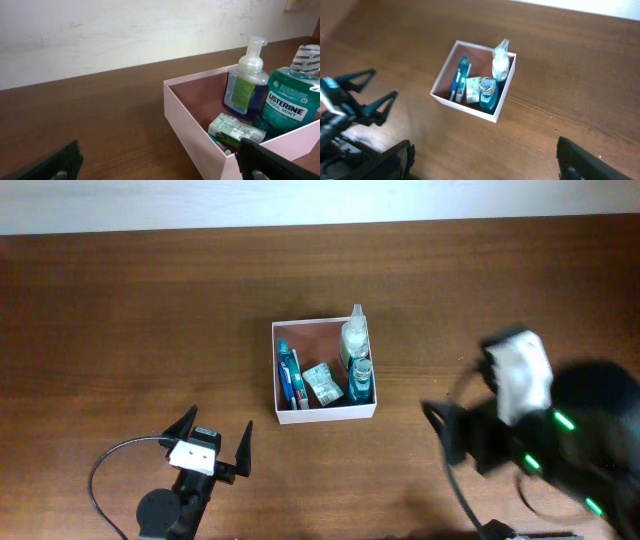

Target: Pack container

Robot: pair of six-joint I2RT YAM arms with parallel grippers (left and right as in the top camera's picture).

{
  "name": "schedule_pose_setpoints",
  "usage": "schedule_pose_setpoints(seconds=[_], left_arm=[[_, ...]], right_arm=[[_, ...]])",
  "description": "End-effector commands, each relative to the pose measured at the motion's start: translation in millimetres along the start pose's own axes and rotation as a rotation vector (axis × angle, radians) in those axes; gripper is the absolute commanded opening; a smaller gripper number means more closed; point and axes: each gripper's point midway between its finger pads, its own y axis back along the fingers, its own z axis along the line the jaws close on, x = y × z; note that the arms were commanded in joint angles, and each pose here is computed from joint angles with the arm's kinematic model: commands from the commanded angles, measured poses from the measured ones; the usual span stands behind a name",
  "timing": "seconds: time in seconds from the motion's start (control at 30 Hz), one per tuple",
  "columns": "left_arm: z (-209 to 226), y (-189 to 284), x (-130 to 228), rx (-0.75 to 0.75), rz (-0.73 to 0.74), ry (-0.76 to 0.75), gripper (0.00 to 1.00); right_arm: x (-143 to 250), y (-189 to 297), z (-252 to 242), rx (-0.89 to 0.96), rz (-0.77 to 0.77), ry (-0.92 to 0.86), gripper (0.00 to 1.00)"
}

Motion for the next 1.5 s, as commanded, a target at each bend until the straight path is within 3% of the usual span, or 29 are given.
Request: schedule_pose_setpoints(seconds=[0.0, 0.03, 0.27, 0.53, 0.77, 1.27, 1.47], left_arm=[[-1, 0, 2, 0.008, -0.001, -0.019, 0.99], [-1, 0, 2, 0.008, -0.001, -0.019, 0.99], [-1, 0, 2, 0.008, -0.001, -0.019, 0.99], [-1, 0, 2, 0.008, -0.001, -0.019, 1.00], [-1, 0, 2, 0.008, -0.001, -0.019, 0.99], [-1, 0, 2, 0.008, -0.001, -0.019, 1.00], [-1, 0, 2, 0.008, -0.001, -0.019, 0.99]], right_arm=[[8, 43, -2, -0.026, -0.111, -0.001, 0.92], [13, 55, -3, -0.030, -0.140, -0.002, 0.99], [56, 119, -15, -0.061, -0.293, -0.011, 0.99], [107, 161, -28, -0.091, -0.400, -0.031, 0.99], [140, 202, -36, -0.143, -0.604, -0.048, 0.98], [176, 200, -40, -0.158, -0.567, -0.040, 0.98], [178, 212, -36, -0.200, -0.642, -0.032, 0.98]])
